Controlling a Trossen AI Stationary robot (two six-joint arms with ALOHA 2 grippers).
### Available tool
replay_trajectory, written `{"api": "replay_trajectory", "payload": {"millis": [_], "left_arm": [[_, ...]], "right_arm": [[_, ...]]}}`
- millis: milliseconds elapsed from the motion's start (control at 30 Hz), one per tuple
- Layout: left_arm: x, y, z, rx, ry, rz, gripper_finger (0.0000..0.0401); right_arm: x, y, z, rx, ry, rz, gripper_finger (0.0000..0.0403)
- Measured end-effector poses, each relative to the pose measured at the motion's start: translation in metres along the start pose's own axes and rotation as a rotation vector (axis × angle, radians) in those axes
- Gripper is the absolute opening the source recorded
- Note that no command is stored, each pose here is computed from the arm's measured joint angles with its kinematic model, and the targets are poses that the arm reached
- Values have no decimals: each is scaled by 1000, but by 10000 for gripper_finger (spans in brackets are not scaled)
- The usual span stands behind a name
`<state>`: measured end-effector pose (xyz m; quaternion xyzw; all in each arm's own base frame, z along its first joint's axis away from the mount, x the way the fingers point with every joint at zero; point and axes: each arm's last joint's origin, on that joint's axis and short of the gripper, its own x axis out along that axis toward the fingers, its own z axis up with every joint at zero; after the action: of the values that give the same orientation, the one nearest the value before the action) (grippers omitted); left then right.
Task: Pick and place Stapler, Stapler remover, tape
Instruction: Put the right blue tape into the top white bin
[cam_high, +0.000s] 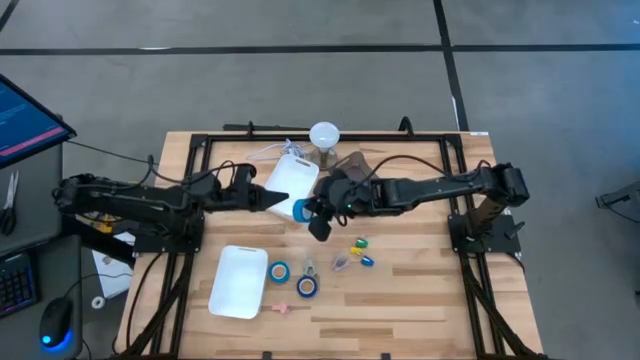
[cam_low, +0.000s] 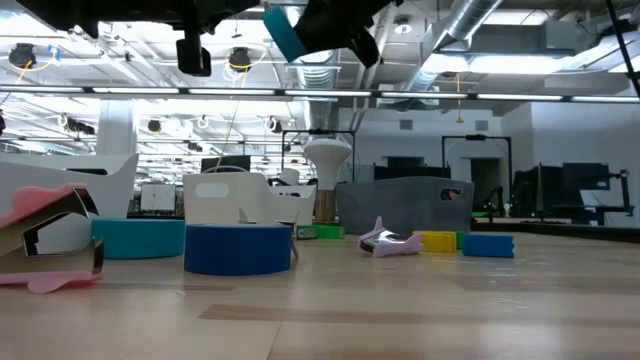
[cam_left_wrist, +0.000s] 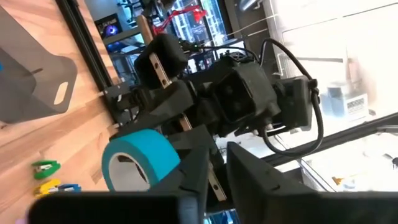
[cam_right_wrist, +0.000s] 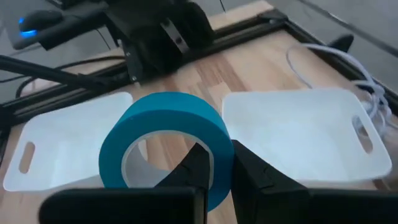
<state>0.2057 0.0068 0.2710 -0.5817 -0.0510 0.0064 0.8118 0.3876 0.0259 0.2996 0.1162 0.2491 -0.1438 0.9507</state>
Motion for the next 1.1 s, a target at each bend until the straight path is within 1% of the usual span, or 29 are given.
{"api": "replay_trajectory", "payload": {"millis": [233,400,600,733,833,967,1067,1100], "left_arm": [[0,0,1,-8,14,-7,130],[0,0,1,-14,30,-15,158],[-1,-2,1,-15,25,-29,163],[-1,-2,2,-15,25,-27,160],[-1,-1,3,-13,27,-22,159],[-2,2,6,-11,24,-3,159],[-2,0,7,-11,17,-17,159],[-2,0,7,-11,17,-15,159]], "right_arm": [[1,-1,10,-18,-87,23,26],[3,-7,14,-19,-110,15,25],[3,-8,19,-38,-157,23,25],[3,-8,19,-38,-159,24,25],[3,-8,18,-64,-143,49,25],[-5,-9,24,-64,-151,90,25],[-17,-13,29,-74,-146,110,25],[-20,-13,32,-73,-164,114,25]]}}
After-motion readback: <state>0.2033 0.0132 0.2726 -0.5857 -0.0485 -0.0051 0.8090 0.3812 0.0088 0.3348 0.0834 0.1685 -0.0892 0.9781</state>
